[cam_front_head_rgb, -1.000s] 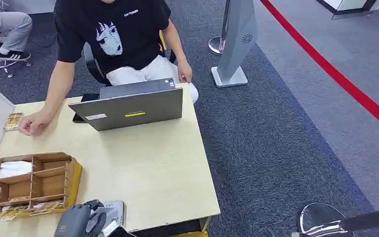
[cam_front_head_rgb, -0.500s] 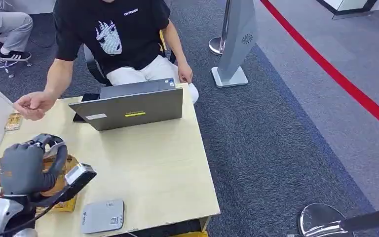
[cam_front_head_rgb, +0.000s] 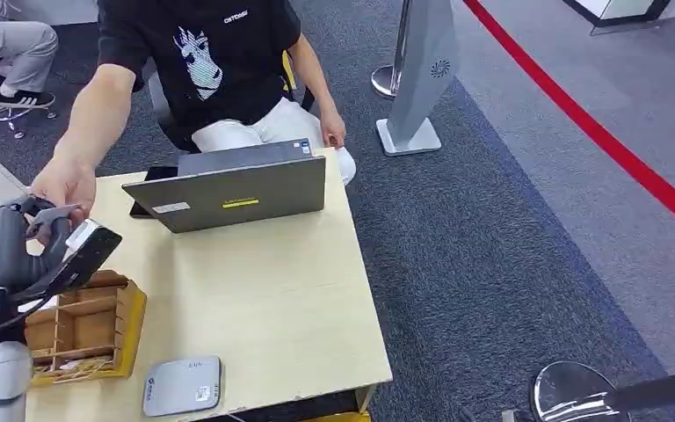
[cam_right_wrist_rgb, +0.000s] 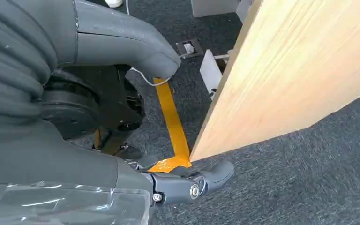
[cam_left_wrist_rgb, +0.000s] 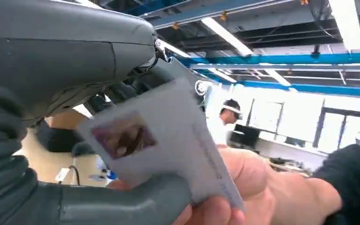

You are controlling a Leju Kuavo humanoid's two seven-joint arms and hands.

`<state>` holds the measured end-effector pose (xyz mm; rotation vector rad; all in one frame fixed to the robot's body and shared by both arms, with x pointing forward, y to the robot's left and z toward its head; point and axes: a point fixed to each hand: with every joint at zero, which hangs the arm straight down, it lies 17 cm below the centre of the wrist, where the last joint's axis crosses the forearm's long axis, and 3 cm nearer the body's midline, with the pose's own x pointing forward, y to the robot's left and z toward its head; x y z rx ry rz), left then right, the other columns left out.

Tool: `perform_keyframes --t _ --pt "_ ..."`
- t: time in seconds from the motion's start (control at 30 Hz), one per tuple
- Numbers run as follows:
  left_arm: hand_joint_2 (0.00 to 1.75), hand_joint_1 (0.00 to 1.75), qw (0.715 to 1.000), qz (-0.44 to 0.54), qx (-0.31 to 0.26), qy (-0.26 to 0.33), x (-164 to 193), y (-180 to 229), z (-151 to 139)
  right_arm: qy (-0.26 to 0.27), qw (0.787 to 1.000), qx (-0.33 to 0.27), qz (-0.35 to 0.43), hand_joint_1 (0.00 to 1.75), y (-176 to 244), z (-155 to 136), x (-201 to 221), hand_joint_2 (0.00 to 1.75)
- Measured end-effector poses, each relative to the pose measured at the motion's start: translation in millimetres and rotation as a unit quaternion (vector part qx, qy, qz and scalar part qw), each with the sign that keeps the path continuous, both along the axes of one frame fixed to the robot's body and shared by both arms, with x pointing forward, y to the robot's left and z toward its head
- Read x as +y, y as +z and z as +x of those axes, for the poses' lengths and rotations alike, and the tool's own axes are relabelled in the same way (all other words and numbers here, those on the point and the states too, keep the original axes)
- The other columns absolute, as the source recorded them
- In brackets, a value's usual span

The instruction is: Pass the card to the sensor for recognition and then transmit it.

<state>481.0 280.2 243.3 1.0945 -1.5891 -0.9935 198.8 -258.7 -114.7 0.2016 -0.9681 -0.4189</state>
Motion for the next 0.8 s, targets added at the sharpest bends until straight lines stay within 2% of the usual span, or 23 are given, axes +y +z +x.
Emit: perform_keyframes --t 0.2,0.47,0.67,0.8 --pt "1.75 0.0 1.0 -0.004 -0.014 -0.019 -7.7 -0.8 -6.9 -0.019 1.0 0.0 0.005 0.0 -0.6 0.4 -5.2 1.75" --pt "1.75 0.0 0.995 0.012 -0.065 -0.08 -33.2 -3.8 -59.8 -0.062 0.998 0.001 0.01 0.0 2.4 -8.4 -18.5 1.75" --pt "1.75 0.0 0.99 0.037 -0.017 -0.138 -54.1 -49.4 -109.4 -0.073 0.997 0.002 0.002 0.0 6.3 -13.6 -26.5 1.75" --pt "1.75 0.0 0.987 0.04 0.045 -0.146 -50.9 -92.4 -136.9 -0.079 0.997 -0.001 0.0 0.0 9.6 -13.3 -30.7 1.75"
